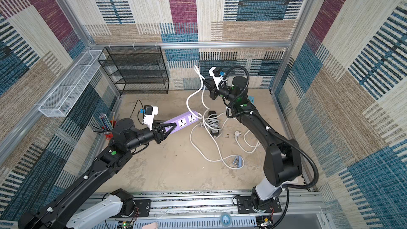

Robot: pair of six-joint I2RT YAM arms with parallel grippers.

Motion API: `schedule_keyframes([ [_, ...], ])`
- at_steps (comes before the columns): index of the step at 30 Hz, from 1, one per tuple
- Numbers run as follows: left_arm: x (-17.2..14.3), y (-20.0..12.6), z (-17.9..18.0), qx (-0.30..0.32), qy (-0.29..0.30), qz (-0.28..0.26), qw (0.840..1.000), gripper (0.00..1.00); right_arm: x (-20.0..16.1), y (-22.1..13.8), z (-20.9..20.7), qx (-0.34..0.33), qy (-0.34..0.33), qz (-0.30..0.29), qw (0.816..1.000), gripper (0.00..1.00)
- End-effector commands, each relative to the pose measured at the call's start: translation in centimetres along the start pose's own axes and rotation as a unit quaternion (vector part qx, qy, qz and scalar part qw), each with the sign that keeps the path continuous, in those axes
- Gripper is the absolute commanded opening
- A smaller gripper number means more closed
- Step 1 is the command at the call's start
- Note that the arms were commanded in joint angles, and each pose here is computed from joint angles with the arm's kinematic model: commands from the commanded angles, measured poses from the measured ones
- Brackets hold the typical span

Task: Unwrap the cord wrapped around the power strip
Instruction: Unwrap the power cord from the power strip.

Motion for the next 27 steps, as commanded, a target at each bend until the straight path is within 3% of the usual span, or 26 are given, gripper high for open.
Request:
schedule_keyframes([
  [1,1.2,-0.3,2.0,0.089,0.036,-0.011,0.995,0.00,0.6,-2.2,-0.2,-0.047,-0.010,0.017,0.999,0.00],
  [11,8.3,-0.2,5.5,0.244,0.102,-0.054,0.963,0.00,-3.4,-9.2,0.4,-0.180,0.058,0.092,0.978,0.00],
  [17,12.0,-0.9,6.1,0.288,0.145,-0.100,0.941,0.00,-7.7,-11.8,1.1,-0.228,0.142,0.127,0.955,0.00],
  [20,13.3,-1.2,5.6,0.277,0.154,-0.126,0.940,0.00,-10.5,-12.8,1.2,-0.254,0.173,0.152,0.939,0.00],
  [27,14.4,-1.3,1.9,0.140,0.176,-0.165,0.960,0.00,-16.5,-14.1,0.7,-0.299,0.233,0.192,0.905,0.00],
])
Point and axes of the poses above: each gripper's point midway between its finger pads, its own y axis out along the fingers, its own z axis along the line the jaws close on, x = y × z, the point moved 5 cm from there along -y, back along the fingers, and after that the axes turned 5 degrees about y, right-handed, at the moved point
